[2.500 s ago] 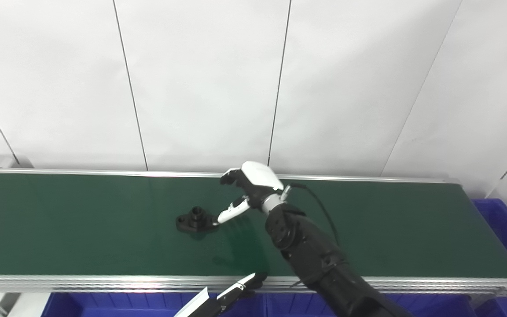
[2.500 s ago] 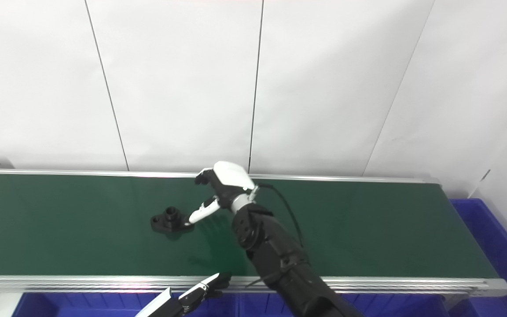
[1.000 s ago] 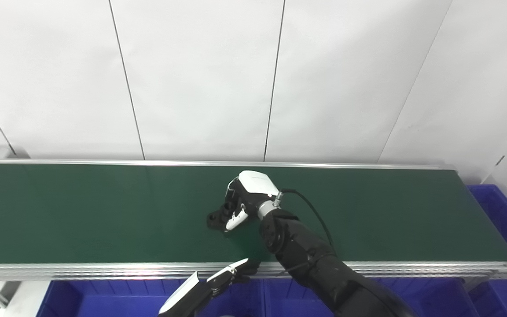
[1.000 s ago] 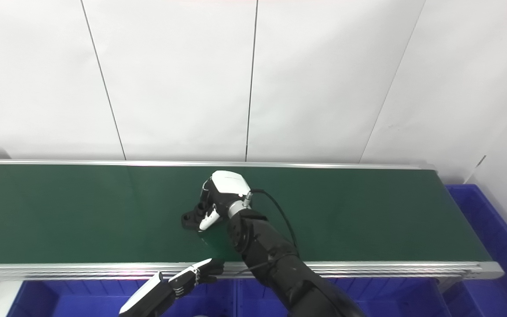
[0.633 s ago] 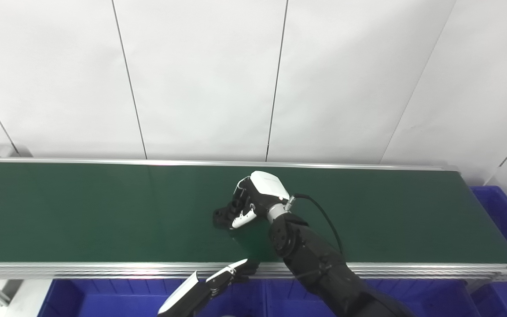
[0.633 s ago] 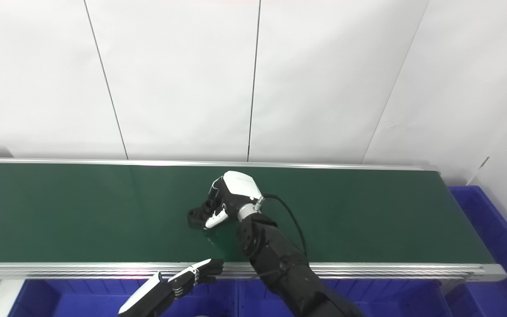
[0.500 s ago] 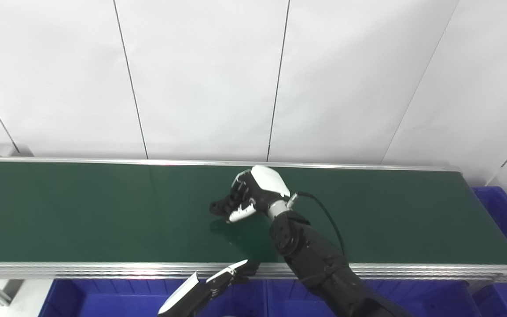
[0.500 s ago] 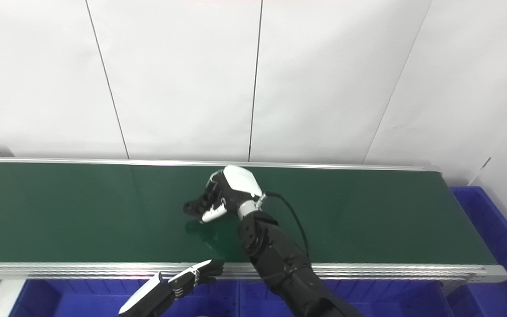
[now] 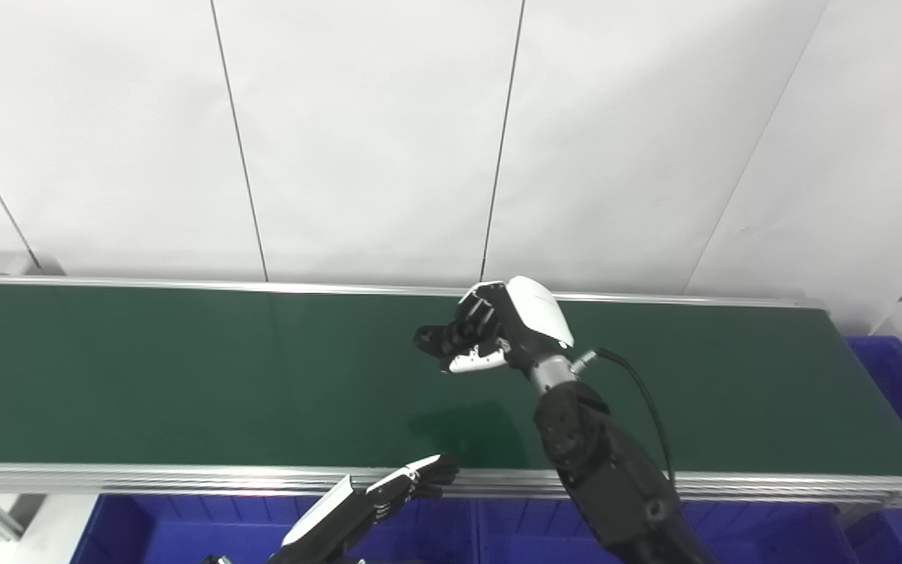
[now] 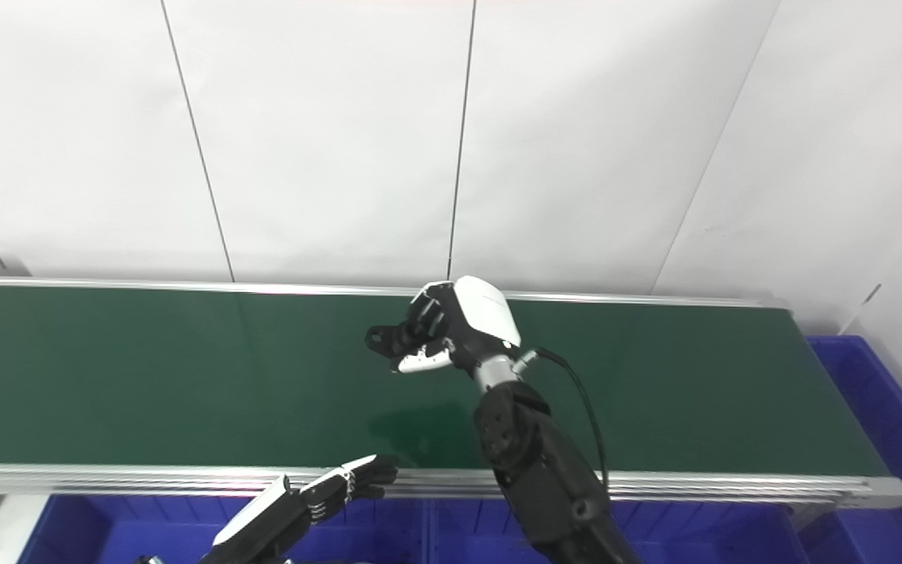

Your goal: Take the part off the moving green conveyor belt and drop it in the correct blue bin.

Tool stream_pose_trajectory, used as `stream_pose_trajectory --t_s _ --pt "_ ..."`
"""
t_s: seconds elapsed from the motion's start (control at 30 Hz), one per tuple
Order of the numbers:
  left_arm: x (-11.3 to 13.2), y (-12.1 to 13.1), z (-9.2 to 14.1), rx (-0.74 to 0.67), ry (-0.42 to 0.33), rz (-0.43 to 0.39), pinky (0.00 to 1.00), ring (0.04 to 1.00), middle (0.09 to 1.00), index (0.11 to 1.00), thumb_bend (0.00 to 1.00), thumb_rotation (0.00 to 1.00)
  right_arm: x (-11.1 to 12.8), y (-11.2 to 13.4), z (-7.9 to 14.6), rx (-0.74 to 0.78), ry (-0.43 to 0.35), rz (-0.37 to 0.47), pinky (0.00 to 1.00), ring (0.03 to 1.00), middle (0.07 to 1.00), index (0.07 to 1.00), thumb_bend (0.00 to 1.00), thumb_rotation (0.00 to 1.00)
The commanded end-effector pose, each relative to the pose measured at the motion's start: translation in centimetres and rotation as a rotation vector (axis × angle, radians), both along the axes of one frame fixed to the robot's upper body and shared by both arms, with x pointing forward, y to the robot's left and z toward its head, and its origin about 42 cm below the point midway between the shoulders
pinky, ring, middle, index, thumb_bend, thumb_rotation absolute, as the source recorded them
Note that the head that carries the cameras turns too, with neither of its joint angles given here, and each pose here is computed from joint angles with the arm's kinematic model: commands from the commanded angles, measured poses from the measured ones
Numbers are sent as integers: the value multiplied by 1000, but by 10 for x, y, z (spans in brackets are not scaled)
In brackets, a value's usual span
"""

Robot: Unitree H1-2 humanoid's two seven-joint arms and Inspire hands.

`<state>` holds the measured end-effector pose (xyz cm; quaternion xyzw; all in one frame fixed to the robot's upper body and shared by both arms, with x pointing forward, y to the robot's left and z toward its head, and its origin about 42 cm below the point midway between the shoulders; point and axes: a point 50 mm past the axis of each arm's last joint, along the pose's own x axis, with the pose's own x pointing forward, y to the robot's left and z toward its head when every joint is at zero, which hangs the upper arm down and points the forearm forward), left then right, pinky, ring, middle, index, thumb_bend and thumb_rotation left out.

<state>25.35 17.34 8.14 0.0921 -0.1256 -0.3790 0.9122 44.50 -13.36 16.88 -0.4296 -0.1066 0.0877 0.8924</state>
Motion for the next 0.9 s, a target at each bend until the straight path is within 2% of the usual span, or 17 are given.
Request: stream_pose_trajectory --t_s 0.0,0.03,0.23,0.3,0.37,0.5,0.6,0.67,0.73,0.87 --pt "9 1 13 -32 -66 -8 872 911 928 912 384 634 -1 -1 26 10 -95 14 400 451 466 499 529 0" --pt "10 2 13 -33 -66 -11 875 914 930 913 379 634 -5 -2 26 12 -100 15 436 479 489 487 529 0" --pt "14 0 14 -42 -68 -22 878 915 929 914 378 622 -31 -14 28 37 -118 19 483 494 489 488 529 0" --pt "15 -1 15 -47 -70 -24 878 916 931 914 382 626 -47 -20 28 48 -118 23 377 418 431 507 526 0" --pt "16 -2 17 -51 -75 -26 875 916 933 915 375 625 -64 -27 26 48 -111 26 356 410 427 511 527 0" --pt "18 -1 19 -60 -76 -28 875 919 935 917 366 610 -90 -38 21 51 -97 31 356 408 433 513 527 0" --pt "24 1 26 -56 -84 -27 875 921 937 918 362 611 -113 -48 22 93 -57 18 386 434 445 508 528 0" --pt "31 3 32 -48 -95 -23 861 912 937 918 368 662 -122 -51 26 112 -46 5 392 448 448 508 528 0" --pt "37 7 36 -52 -91 -24 861 910 934 916 378 669 -129 -54 26 137 -47 -13 395 452 455 505 528 0" --pt "40 7 39 -77 -66 -35 870 916 930 910 386 631 -146 -62 22 151 -19 -63 419 466 466 498 530 0"
